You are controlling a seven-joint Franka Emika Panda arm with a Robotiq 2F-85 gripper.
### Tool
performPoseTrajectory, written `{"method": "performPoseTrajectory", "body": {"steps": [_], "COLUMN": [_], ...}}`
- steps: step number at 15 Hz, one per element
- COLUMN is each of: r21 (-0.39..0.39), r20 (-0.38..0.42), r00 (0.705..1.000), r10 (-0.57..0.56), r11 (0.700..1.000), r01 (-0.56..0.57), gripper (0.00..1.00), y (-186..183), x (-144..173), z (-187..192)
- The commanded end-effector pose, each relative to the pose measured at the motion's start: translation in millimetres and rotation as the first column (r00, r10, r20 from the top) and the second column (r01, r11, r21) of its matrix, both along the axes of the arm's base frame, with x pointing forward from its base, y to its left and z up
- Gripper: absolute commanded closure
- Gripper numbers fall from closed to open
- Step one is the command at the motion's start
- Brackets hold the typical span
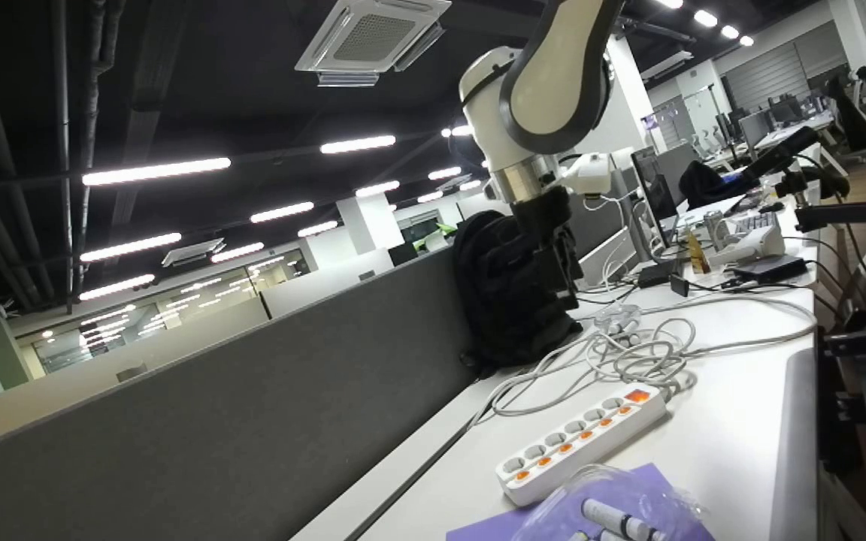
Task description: Turn on the middle switch on the adapter
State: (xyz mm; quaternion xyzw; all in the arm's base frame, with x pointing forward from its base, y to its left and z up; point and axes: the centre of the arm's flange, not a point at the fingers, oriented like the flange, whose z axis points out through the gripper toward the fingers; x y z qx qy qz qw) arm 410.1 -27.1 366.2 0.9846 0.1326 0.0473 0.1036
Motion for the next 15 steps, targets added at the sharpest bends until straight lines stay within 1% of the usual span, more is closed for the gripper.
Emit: {"method": "performPoseTrajectory", "body": {"steps": [1,2,3,4,9,11,12,14,15], "r21": [-0.013,-0.011,0.0,0.014,0.056,0.09,0.108,0.139,0.15], "r20": [0.03,0.035,0.041,0.042,0.014,-0.01,-0.021,-0.041,-0.052], "r00": [0.999,0.999,0.999,0.998,0.997,0.996,0.994,0.99,0.989], "r10": [-0.033,-0.03,-0.034,-0.039,-0.07,-0.088,-0.105,-0.134,-0.141], "r11": [0.999,0.999,0.999,0.999,0.996,0.992,0.988,0.981,0.978], "r01": [0.033,0.031,0.034,0.039,0.069,0.088,0.107,0.139,0.148], "gripper": [0.0,0.0,0.25,0.27,0.63,0.75,0.83,0.95,0.99], "y": [-1,-1,-1,-1,1,-2,-4,-6,-6], "x": [33,39,45,50,67,72,73,76,77], "z": [-36,-47,-56,-66,-104,-117,-122,-133,-138]}}
